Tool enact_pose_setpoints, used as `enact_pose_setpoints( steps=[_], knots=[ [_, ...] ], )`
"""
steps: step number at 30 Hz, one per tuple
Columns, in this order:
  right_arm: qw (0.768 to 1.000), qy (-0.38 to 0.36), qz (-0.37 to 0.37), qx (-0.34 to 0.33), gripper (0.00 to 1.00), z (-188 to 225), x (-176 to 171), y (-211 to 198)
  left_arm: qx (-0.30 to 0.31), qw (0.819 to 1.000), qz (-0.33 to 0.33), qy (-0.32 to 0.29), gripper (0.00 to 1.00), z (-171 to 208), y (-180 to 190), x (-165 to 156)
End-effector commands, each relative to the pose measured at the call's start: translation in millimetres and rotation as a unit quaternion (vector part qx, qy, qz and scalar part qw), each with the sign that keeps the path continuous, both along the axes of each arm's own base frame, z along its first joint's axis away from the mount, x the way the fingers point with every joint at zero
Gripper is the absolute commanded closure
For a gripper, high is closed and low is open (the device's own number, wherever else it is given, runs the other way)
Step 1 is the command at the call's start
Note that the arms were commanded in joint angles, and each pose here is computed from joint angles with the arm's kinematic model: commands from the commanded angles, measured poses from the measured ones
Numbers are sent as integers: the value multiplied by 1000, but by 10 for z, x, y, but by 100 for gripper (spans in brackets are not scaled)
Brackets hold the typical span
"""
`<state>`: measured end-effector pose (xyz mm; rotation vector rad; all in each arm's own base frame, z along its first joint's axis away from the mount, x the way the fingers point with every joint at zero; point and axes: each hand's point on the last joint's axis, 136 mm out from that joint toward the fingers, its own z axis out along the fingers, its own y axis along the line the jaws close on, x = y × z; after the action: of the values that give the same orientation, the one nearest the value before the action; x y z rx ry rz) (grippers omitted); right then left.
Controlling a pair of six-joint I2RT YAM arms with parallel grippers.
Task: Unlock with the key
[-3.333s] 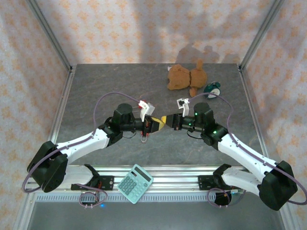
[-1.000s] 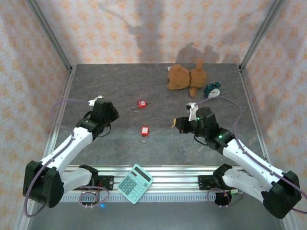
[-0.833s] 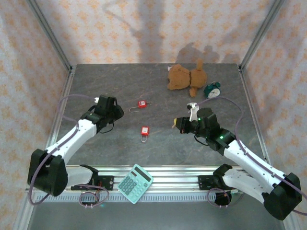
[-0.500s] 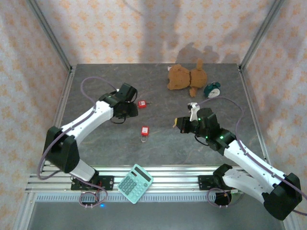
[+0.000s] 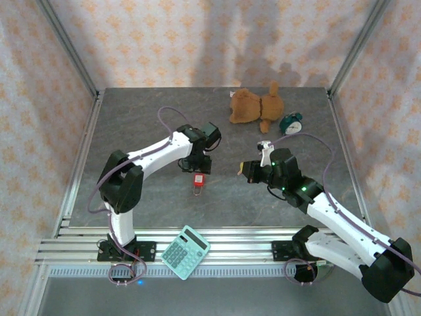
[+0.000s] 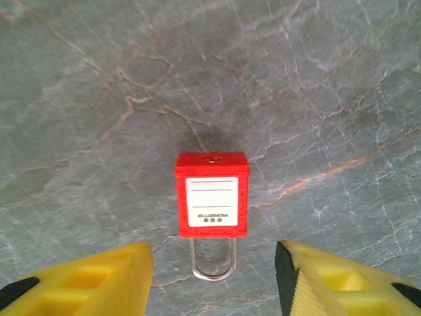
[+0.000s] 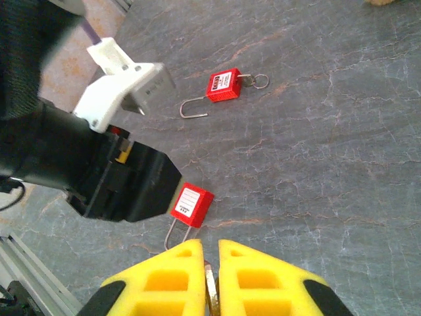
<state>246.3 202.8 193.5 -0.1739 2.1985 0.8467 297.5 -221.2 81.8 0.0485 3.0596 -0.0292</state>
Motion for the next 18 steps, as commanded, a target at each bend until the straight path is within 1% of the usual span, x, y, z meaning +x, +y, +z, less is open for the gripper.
enact_pose_setpoints(
  steps=[1,7,12,18],
  knots=[
    [1000,-22,0,1,90,74,-4,-19,18,999,12,46,42,-112,41,-116],
    [1000,-24,3,5,90,74,-9,-8,34,997,4,70,38,-257,-8,-146],
    [1000,-24,5,5,90,84,-12,-4,41,995,-3,93,37,-385,-1,-204],
    [1000,-25,5,6,90,72,-7,-2,57,993,-5,100,38,-469,66,-248]
  ],
)
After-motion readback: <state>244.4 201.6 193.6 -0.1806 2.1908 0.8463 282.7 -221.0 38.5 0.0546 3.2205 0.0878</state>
